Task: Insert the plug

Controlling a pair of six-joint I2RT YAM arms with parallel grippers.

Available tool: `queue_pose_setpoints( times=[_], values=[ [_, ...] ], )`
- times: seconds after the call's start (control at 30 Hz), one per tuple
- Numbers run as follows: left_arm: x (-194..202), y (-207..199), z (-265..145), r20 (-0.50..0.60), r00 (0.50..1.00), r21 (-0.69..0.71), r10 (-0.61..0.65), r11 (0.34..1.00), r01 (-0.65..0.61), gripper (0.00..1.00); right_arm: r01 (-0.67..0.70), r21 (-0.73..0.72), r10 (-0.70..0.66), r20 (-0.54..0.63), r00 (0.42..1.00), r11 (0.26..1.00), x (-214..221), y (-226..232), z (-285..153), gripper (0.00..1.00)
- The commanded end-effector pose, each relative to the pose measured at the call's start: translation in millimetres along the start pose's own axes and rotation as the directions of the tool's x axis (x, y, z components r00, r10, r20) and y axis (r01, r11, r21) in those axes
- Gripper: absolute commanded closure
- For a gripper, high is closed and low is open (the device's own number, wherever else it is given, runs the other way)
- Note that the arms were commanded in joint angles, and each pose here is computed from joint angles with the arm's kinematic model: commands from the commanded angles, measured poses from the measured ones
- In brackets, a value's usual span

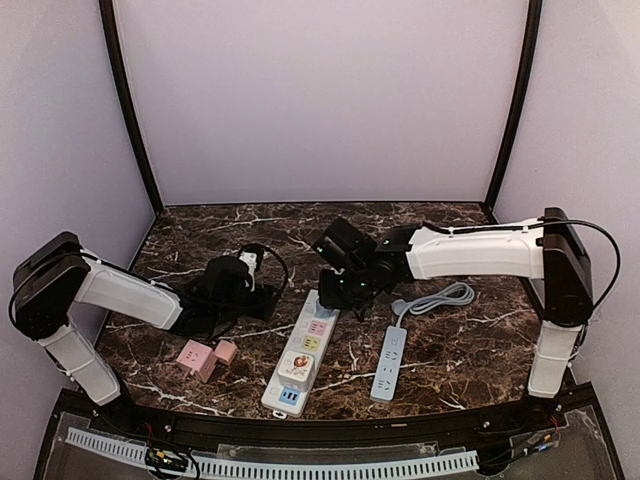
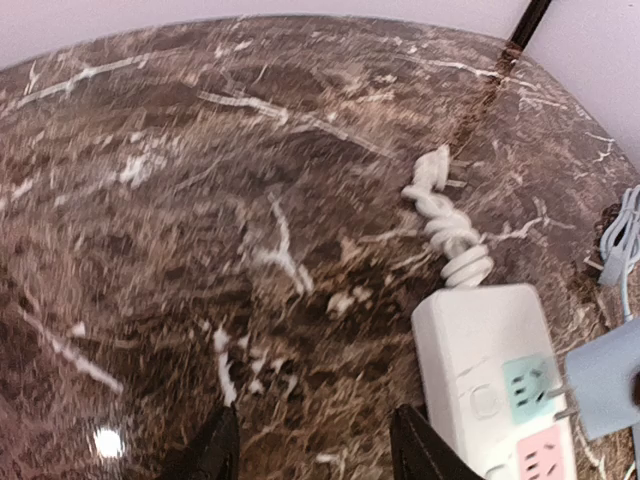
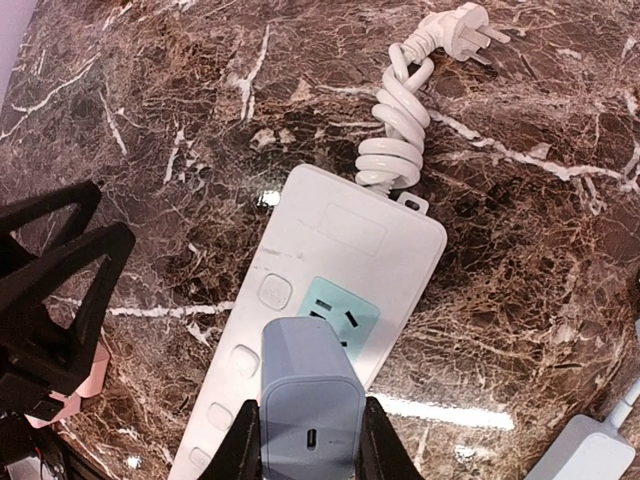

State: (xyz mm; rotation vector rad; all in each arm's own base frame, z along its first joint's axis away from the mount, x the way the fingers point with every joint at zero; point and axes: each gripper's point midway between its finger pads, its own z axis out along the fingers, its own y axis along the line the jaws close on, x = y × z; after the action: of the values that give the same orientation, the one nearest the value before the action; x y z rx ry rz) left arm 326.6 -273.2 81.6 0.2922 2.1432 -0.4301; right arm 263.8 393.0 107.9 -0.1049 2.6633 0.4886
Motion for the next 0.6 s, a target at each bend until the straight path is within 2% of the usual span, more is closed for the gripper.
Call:
queue_pose_setpoints(
  times=[0.0, 0.3, 0.37, 0.43, 0.57],
  values=[
    [45, 27, -4, -0.043, 0.985, -0.078, -0.166, 0.984, 0.162, 0.51, -0.02, -0.025, 0.021, 0.047, 0.999, 0.999, -9, 1, -5, 1.0],
    [88, 5, -27, -0.103, 0.99, -0.096, -0.099, 0.991, 0.09, 0.58, -0.029, -0.02, 0.031, 0.11, 0.993, 0.999, -19, -13, -31, 1.0],
    [96, 2, -30, -0.13, 0.988, -0.094, -0.083, 0.993, 0.071, 0.61, -0.034, -0.02, 0.036, 0.119, 0.992, 0.999, -19, -18, -38, 1.0],
    [104, -3, -34, -0.156, 0.985, -0.081, -0.076, 0.995, 0.064, 0.69, -0.04, -0.019, 0.042, 0.126, 0.991, 0.999, -19, -23, -44, 1.0],
    [123, -15, -43, -0.23, 0.971, -0.035, -0.058, 0.998, 0.052, 0.71, -0.047, -0.008, 0.047, 0.135, 0.99, 0.999, -15, -34, -58, 1.0]
  ],
)
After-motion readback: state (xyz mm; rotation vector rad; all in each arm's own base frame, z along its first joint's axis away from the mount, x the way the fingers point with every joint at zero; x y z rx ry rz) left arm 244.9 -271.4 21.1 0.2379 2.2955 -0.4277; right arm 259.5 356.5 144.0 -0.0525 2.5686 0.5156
